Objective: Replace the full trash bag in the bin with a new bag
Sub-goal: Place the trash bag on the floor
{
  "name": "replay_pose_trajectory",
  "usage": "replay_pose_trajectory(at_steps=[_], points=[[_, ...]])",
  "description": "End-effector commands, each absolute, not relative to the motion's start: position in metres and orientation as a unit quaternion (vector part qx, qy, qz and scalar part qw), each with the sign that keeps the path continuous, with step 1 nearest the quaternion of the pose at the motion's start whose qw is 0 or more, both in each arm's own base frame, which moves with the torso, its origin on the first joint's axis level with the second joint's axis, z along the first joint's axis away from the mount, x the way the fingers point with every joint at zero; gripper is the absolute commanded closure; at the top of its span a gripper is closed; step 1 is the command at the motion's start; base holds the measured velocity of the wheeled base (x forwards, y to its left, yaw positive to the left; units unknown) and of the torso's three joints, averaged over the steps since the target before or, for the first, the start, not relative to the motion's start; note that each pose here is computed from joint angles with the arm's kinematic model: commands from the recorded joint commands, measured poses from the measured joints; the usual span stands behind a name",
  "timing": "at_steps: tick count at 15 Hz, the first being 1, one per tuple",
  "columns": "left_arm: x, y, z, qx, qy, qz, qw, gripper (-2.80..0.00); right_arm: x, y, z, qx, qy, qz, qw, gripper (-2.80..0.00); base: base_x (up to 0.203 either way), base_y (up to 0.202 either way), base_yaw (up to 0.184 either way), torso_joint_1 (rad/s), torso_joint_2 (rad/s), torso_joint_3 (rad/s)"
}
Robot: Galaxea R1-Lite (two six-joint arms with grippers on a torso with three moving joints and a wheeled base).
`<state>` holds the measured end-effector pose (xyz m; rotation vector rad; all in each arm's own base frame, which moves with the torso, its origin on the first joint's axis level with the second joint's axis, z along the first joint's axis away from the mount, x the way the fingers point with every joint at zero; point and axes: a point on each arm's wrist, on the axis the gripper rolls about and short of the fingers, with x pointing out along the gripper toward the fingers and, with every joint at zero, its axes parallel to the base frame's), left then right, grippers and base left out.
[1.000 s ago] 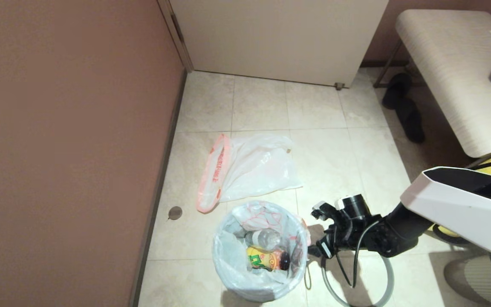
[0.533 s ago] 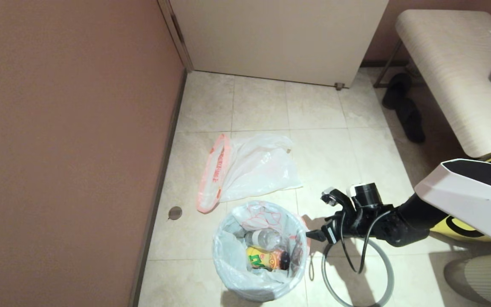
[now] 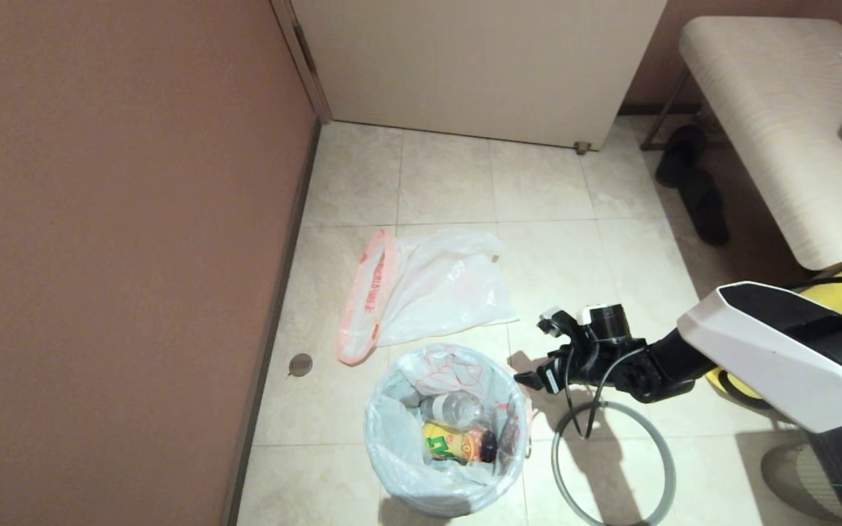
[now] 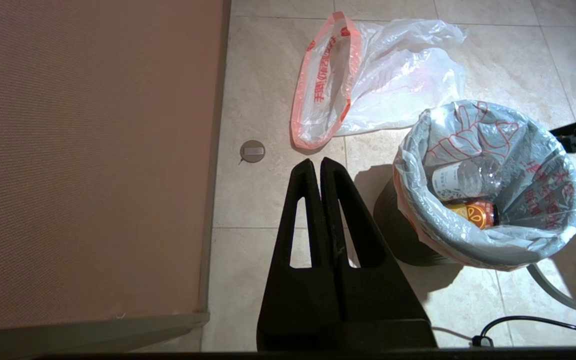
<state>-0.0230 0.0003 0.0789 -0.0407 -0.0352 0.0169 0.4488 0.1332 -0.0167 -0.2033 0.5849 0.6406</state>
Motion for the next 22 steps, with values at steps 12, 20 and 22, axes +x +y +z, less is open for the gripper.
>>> replay_pose_trajectory(at_steps=[12,20,22], points=[[-0.023,0.000,0.079,-0.021,-0.017,0.009,1.000,0.00,0.473,0.156,-0.066,-0.158,0.351,0.285,0.878,-2.80,0.000,0.000,0.000,0.000,0.00,0.000],[-0.023,0.000,0.079,-0.021,-0.017,0.009,1.000,0.00,0.491,0.156,-0.057,-0.186,0.289,0.197,0.918,-2.80,0.000,0.000,0.000,0.000,0.00,0.000],[-0.023,0.000,0.079,-0.021,-0.018,0.009,1.000,0.00,0.497,0.150,-0.041,-0.192,0.265,0.162,0.931,-2.80,0.000,0.000,0.000,0.000,0.00,0.000]])
